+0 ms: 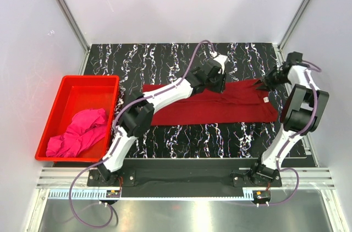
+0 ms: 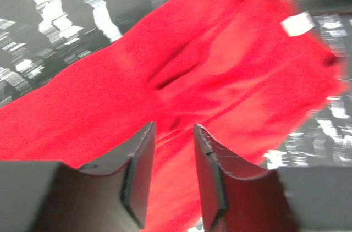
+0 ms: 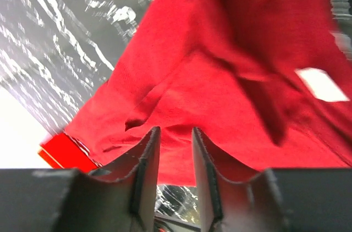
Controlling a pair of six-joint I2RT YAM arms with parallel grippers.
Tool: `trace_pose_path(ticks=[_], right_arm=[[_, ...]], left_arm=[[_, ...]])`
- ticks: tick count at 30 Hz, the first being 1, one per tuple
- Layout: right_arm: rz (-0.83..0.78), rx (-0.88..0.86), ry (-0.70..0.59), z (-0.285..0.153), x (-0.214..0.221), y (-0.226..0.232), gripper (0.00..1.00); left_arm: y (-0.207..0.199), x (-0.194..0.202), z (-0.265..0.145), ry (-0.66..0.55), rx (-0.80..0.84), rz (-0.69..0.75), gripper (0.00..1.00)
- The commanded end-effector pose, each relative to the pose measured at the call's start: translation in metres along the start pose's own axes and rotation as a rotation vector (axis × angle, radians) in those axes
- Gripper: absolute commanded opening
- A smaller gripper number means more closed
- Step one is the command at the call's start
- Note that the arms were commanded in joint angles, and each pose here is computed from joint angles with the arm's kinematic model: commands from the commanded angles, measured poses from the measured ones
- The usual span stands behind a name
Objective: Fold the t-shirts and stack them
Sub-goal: Fold the tshirt
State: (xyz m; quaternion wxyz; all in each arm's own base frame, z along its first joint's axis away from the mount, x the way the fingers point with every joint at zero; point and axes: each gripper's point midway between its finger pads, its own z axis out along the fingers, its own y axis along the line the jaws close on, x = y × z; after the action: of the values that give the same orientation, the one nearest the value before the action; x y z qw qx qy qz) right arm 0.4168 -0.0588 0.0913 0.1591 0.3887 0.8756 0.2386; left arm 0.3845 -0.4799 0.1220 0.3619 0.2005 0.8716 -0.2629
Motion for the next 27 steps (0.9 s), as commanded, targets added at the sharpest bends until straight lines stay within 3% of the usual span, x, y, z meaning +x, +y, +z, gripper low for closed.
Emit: trace_pose_path(ticks=[1,5,12,16,20,22,27], right_arm=[[-0.069,-0.078,-0.034,0.004,-0.003,0.019,0.33],[-0.074,-0.093,-0.015,0.02,-0.008,0.018,0.21],[-0.062,-0.058,0.01,0.062,-0.016,-0.005,0.18],[-0.059,0.005,0.002,0.061,-0.021,-0.023,0.18],[-0.052,0.027,-0.07,0.032,-0.037,-0.026,0.32],[-0.083,0.03,-0.111,0.013,-0.051,-0.015,0.42],[-0.155,0.077,-0.185,-0.008,-0.081,-0.002,0.52]], left_arm=[[-0.049,-0.017,-0.006,-0.046,0.218,-0.027,0.37],[-0.063,-0.012,0.008,-0.008,0.277,-0.046,0.38],[-0.034,0.03,0.058,0.103,0.206,-0.086,0.39],[-0.02,0.052,0.069,0.163,0.188,-0.086,0.4],[-0.014,0.056,0.063,0.192,0.176,-0.073,0.45],[-0.023,0.031,0.042,0.159,0.2,-0.062,0.5],[-0.035,-0.033,-0.011,0.072,0.293,-0.135,0.6]])
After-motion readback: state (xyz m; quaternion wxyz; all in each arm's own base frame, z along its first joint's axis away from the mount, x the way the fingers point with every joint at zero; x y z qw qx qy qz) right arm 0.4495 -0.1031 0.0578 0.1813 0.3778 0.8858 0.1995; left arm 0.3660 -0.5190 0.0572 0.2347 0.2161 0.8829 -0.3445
